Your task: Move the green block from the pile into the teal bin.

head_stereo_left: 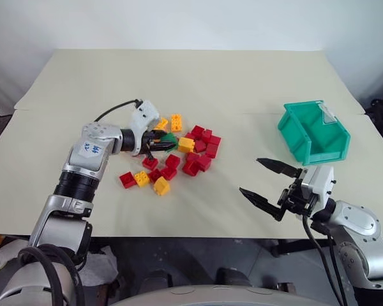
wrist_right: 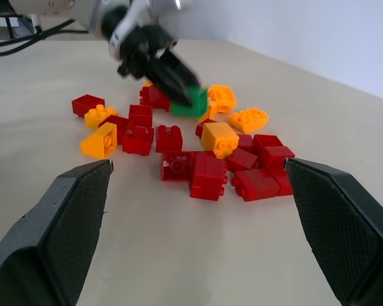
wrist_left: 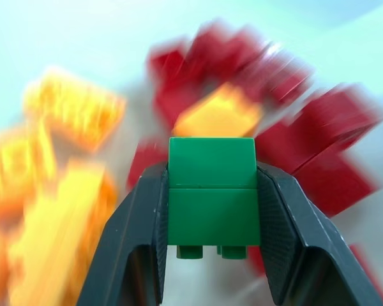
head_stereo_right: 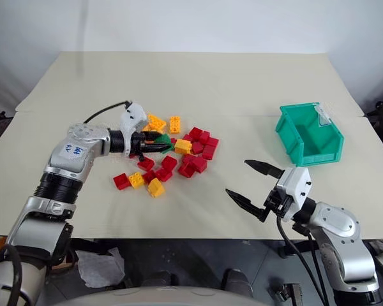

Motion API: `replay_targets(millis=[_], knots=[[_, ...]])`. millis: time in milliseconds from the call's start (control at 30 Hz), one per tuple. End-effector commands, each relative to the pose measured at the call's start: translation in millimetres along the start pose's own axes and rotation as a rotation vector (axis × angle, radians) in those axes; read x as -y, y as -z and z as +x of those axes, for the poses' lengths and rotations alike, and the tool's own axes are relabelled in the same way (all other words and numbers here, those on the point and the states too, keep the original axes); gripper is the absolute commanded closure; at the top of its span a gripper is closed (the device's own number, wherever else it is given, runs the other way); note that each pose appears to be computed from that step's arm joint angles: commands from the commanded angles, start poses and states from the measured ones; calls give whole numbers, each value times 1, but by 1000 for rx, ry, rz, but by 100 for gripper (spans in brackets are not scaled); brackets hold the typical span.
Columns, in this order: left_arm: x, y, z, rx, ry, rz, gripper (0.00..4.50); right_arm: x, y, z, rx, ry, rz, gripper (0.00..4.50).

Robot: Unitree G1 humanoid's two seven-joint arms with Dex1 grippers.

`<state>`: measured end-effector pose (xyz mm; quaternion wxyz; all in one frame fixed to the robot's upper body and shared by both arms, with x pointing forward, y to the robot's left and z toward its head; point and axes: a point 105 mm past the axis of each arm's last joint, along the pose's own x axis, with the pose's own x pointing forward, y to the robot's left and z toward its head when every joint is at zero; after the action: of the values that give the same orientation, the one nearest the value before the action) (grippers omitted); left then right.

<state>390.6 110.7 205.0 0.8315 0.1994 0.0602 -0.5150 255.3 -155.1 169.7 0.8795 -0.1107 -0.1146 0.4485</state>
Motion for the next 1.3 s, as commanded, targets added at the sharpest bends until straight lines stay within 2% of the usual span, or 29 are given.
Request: replay_targets(millis=[33,133,233,333,433,500,533,600,800,1000,1167,1267,1300], knots=[[22,-59,12,176,195,210,301,4,-14,-12,11,33,-67,0],[48,-70,43,183,351,279,301,8,-12,-28,-23,93,-69,0],[70,-72,76,166,450,339,301,9,-8,-45,-65,144,-67,0],[88,-63,107,118,501,334,301,5,-8,-58,-94,187,-67,0],[100,-38,138,-9,476,352,301,-1,-9,-64,-107,224,-67,0],[105,-27,146,-52,476,384,301,-4,-11,-65,-104,238,-67,0],[107,-27,149,-51,481,345,301,-6,-11,-65,-103,244,-65,0],[113,-28,151,-33,515,312,228,-9,-11,-64,-102,250,-59,0],[114,-49,145,90,545,267,53,-7,-10,-55,-97,224,-52,0],[97,-54,128,179,521,222,53,4,-11,-45,-100,156,-54,0],[94,-38,123,153,523,199,53,11,-10,-36,-108,90,-46,0],[97,-44,115,223,550,222,1,15,-12,-31,-107,61,-49,0],[88,-49,110,258,500,227,1,16,-12,-28,-111,38,-45,0]])
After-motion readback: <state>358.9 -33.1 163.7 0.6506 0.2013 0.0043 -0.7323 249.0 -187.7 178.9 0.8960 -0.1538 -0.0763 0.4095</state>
